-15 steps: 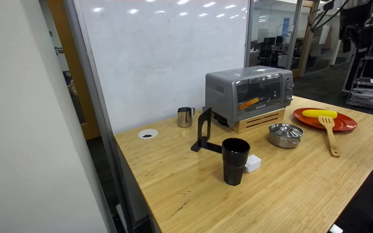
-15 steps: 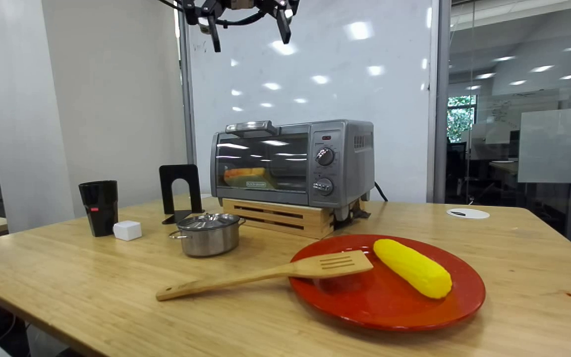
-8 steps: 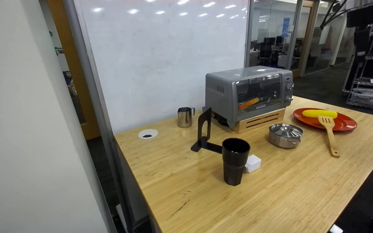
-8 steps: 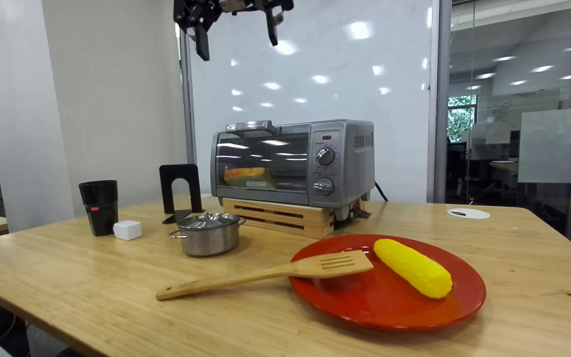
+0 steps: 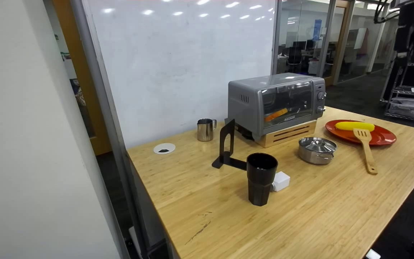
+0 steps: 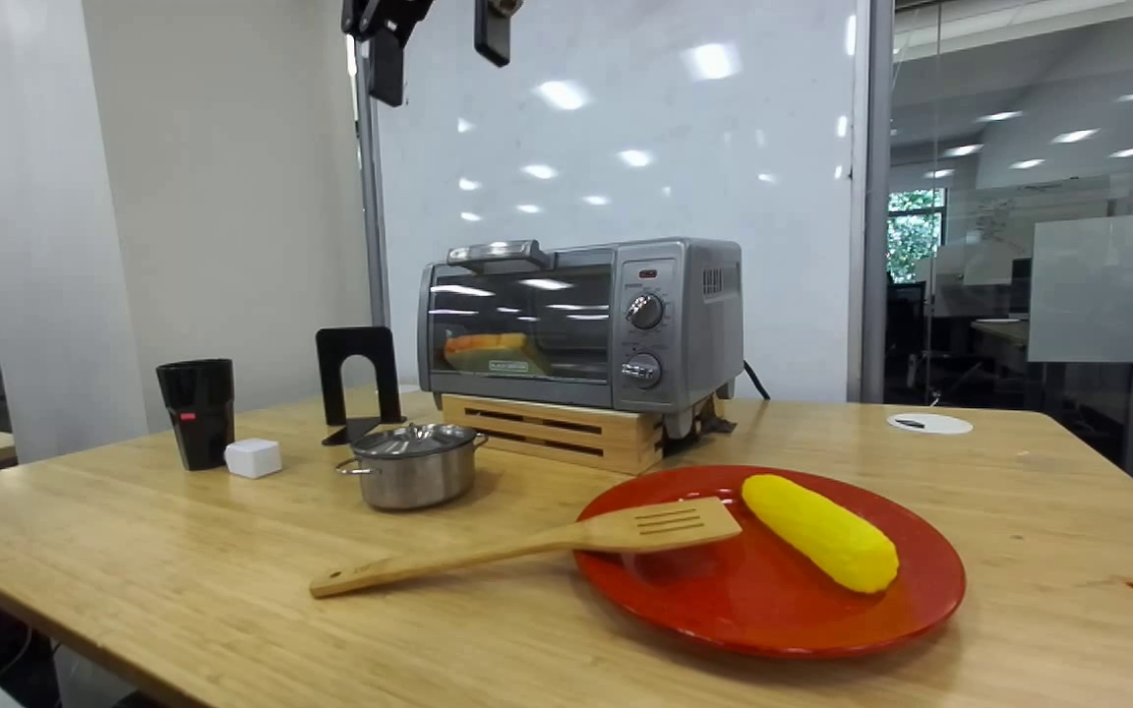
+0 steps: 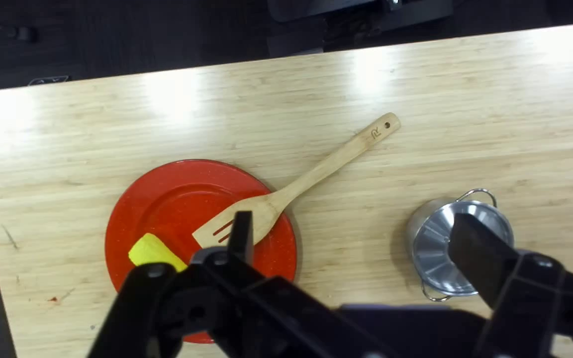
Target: Turn the top knob on the microwave to the left
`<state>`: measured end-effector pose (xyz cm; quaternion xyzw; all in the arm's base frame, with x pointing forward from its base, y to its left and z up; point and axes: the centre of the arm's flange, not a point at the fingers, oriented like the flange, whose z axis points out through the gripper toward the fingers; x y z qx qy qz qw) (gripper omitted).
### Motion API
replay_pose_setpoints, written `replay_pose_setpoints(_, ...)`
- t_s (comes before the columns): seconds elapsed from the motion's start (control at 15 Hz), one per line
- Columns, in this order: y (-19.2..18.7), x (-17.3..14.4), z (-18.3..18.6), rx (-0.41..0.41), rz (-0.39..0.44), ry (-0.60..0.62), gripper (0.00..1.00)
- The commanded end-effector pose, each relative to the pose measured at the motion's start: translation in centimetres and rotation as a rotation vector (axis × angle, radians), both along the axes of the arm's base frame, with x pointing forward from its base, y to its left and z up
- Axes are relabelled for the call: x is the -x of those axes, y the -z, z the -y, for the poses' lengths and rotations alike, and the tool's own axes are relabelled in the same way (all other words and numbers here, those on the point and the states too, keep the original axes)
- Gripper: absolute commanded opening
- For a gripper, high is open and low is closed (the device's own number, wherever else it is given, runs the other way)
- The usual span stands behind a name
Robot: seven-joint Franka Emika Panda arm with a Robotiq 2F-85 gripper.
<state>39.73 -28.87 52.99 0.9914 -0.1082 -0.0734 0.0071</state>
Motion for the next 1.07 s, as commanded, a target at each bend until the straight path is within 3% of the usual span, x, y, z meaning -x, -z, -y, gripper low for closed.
replay_pose_setpoints(0.0,-1.6,1.6,6.7,-0.049,0.034,0.187,1.0)
replay_pose_setpoints(0.07,-0.9,1.7,3.3,-0.017,0.031,0.097,1.0)
replay_pose_setpoints(0.2,-1.2,2.6,4.7,-0.02,0.04,0.119,1.0)
replay_pose_setpoints(0.8,-1.2,1.5,3.3,-0.016,0.037,0.095,1.0)
replay_pose_setpoints(1.0,-3.5,-2.1,5.4,-0.027,0.058,0.143,1.0)
